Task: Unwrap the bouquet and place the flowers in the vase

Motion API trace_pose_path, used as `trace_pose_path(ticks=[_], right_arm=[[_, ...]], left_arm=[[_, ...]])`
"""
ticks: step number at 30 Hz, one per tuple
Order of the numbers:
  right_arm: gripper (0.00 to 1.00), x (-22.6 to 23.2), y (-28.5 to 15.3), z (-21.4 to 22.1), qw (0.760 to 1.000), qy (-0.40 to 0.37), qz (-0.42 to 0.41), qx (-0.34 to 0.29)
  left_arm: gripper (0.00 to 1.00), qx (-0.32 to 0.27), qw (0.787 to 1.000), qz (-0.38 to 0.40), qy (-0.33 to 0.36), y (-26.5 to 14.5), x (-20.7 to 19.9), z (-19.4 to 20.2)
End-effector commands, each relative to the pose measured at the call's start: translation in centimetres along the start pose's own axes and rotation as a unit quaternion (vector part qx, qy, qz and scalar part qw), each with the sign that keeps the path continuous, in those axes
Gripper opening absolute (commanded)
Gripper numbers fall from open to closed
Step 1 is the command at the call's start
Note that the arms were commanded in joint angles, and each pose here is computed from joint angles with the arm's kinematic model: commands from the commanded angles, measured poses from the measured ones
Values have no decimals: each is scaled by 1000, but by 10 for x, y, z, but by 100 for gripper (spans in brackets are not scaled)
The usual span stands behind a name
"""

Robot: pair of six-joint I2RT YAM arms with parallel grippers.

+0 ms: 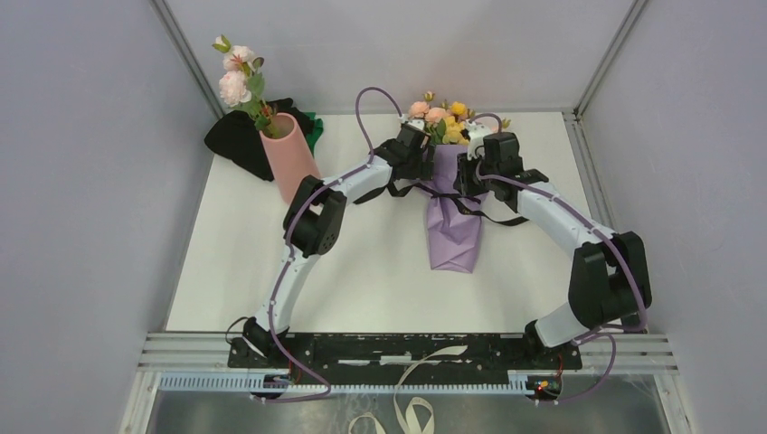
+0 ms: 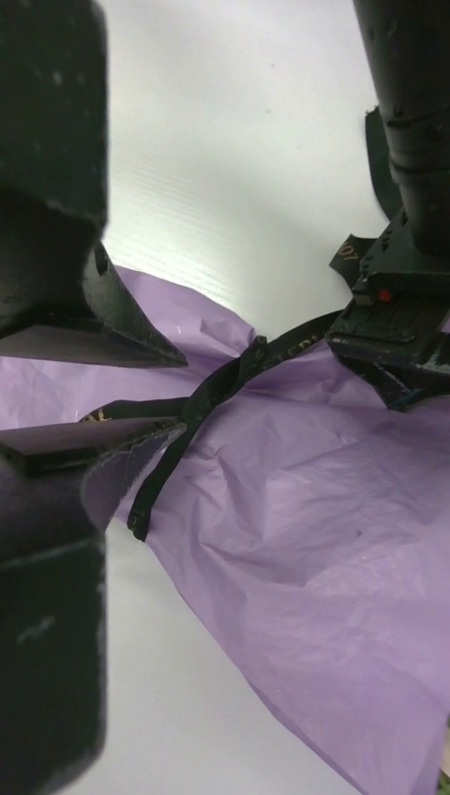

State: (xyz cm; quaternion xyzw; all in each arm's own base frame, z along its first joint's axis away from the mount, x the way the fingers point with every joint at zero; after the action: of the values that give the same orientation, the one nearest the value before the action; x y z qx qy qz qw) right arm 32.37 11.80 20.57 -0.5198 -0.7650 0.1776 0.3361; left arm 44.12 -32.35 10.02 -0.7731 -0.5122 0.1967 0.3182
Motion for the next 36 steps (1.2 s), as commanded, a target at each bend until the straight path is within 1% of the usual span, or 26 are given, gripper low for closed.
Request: trace_pose_path(ticks=[1, 8, 12, 15, 16, 17, 19, 24, 27, 31, 36], right_arm=[[29, -7, 14, 6, 1000, -4, 17, 4], [29, -14, 27, 16, 999, -9, 25, 28], [33, -21, 28, 18, 998, -24, 59, 24], [42, -22, 25, 10, 997, -49, 66, 11], [43, -22, 23, 7, 996, -54, 70, 5], [47, -22, 21, 2, 995, -73, 74, -2], [48, -23, 19, -6, 992, -95, 84, -6], [51, -31, 25, -11, 982, -145, 110, 38], [51, -33, 25, -12, 979, -162, 118, 47], [51, -34, 26, -6, 978, -172, 99, 60], [51, -38, 31, 6, 976, -175, 102, 86]], left_arm=[[95, -12, 1000, -2, -16, -5, 0, -8], [95, -28, 1000, -3, -11, -20, 3, -21], [95, -32, 999, 6, -11, -27, 2, -25], [94, -33, 999, 16, -13, -30, 2, -21], [94, -34, 999, 18, -13, -31, 2, -18], [94, -27, 999, 20, -13, -31, 2, -10], [93, -26, 999, 25, -13, -32, 2, -3], [94, -21, 999, 26, -9, -34, 3, 2], [94, -24, 999, 23, -2, -36, 5, 2], [94, -29, 999, 19, 3, -38, 6, -2], [94, -33, 999, 21, 2, -41, 5, -5]])
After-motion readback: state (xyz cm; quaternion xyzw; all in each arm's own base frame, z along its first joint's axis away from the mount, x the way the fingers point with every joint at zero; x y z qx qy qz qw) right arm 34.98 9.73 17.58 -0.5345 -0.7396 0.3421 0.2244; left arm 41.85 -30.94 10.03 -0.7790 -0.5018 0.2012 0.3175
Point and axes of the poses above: each gripper's point midway between its finger pads, its own y axis out along the fingers, its own x axis along the line the jaws close on, z = x × y, the point moved 10 cm from there along -y, back along the fingers, and after that the axes turned 13 degrees about y, right-handed, at the moved point
